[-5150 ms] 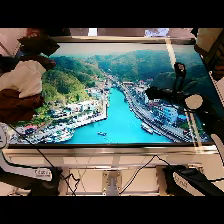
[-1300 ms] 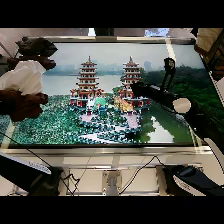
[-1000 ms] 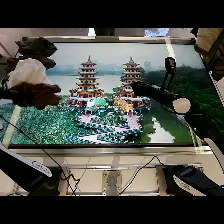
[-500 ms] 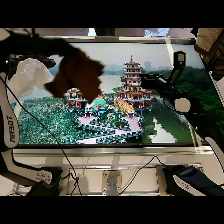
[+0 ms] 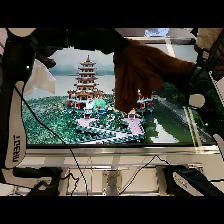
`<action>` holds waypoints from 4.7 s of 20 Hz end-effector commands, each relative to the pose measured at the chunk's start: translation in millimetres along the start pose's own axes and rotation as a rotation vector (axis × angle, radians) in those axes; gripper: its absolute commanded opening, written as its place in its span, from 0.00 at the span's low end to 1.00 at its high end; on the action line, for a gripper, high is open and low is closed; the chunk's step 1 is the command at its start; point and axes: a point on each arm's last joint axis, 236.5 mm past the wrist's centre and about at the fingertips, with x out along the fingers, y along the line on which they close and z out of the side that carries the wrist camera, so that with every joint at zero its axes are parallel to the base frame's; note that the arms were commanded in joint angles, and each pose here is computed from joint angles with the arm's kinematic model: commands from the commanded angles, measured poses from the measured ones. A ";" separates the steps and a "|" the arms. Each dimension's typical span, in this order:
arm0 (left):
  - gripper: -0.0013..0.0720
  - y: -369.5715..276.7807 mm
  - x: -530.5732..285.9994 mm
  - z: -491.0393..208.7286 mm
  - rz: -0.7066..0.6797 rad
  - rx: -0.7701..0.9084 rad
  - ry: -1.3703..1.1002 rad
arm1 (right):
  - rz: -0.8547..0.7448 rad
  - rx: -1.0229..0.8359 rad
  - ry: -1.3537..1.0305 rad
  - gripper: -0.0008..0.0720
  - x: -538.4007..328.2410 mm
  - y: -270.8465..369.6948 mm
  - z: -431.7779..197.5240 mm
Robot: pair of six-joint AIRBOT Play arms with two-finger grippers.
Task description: Fold the shirts.
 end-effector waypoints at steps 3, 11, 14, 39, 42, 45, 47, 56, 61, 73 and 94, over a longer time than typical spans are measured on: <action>0.04 161.1 -62.0 -137.6 0.655 -0.177 0.497 | -0.072 -0.021 -0.014 0.48 -15.6 -32.3 14.7; 0.78 225.4 -126.9 -247.8 0.933 -0.254 0.867 | -0.090 -0.092 0.166 0.62 -20.0 -38.9 -26.3; 0.77 234.6 -117.9 -252.7 0.934 -0.253 0.833 | -0.083 -0.115 0.251 0.62 -23.6 -39.0 -46.1; 0.77 228.2 -79.6 -246.8 0.817 -0.283 0.717 | 0.127 0.306 0.773 0.60 40.6 10.3 -278.3; 0.77 228.2 -79.7 -246.8 0.817 -0.283 0.717 | 0.116 0.287 0.799 0.54 40.1 4.9 -288.9; 0.77 228.2 -79.7 -246.8 0.817 -0.283 0.717 | 0.119 0.277 0.842 0.50 36.1 3.4 -301.4; 0.77 228.4 -79.9 -246.8 0.818 -0.282 0.717 | 0.137 0.269 0.901 0.50 27.5 6.1 -313.9; 0.77 283.9 -150.1 -239.0 1.008 -0.316 0.660 | 0.203 0.218 0.995 0.05 10.7 13.2 -332.0; 0.77 304.5 -158.6 -264.0 0.845 -0.645 0.501 | 0.196 0.241 0.972 0.05 15.4 14.1 -328.4; 0.11 323.7 -86.7 -338.1 0.622 -0.816 0.539 | 0.196 0.252 0.969 0.05 16.2 15.2 -327.4; 0.04 116.0 -246.1 16.9 0.832 0.027 -0.069 | 0.122 -0.207 -0.171 0.05 -75.2 49.8 138.9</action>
